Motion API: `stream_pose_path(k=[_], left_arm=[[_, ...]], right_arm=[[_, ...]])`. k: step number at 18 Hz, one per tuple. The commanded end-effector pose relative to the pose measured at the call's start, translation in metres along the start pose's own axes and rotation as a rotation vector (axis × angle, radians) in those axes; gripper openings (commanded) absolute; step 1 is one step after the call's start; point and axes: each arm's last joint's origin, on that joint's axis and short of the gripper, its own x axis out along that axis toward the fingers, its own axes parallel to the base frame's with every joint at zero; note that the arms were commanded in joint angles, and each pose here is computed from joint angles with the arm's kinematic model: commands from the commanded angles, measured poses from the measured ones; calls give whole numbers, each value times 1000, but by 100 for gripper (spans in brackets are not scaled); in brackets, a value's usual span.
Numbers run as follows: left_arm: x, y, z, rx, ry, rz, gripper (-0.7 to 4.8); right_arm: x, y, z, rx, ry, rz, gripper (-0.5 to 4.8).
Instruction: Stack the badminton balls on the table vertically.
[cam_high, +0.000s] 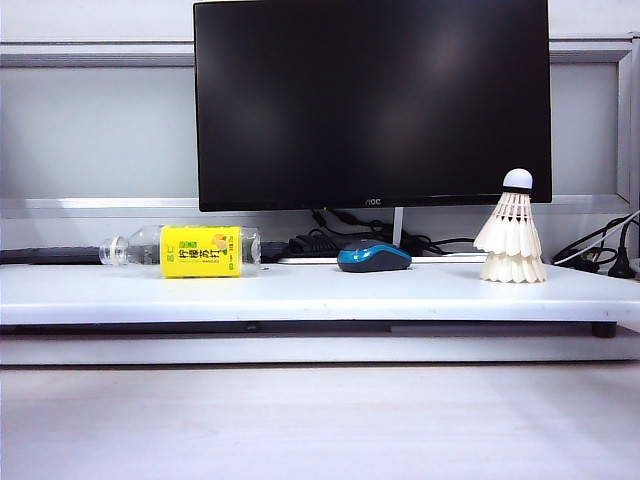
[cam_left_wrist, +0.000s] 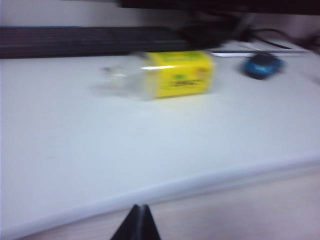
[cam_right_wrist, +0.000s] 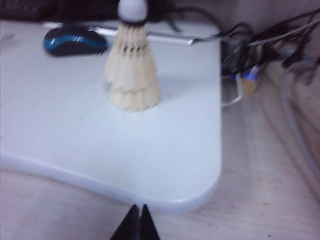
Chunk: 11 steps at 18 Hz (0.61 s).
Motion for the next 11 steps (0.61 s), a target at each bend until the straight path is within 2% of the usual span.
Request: stream_pose_path(k=[1,11], left_arm=[[0,4,1,-7,-16,44,-6],[-1,11,1,-15,-22,108,-6]], right_arm=[[-2,-3,4,6,-45,-30,-5],[-4,-8,5,12,-66,-83,-5]])
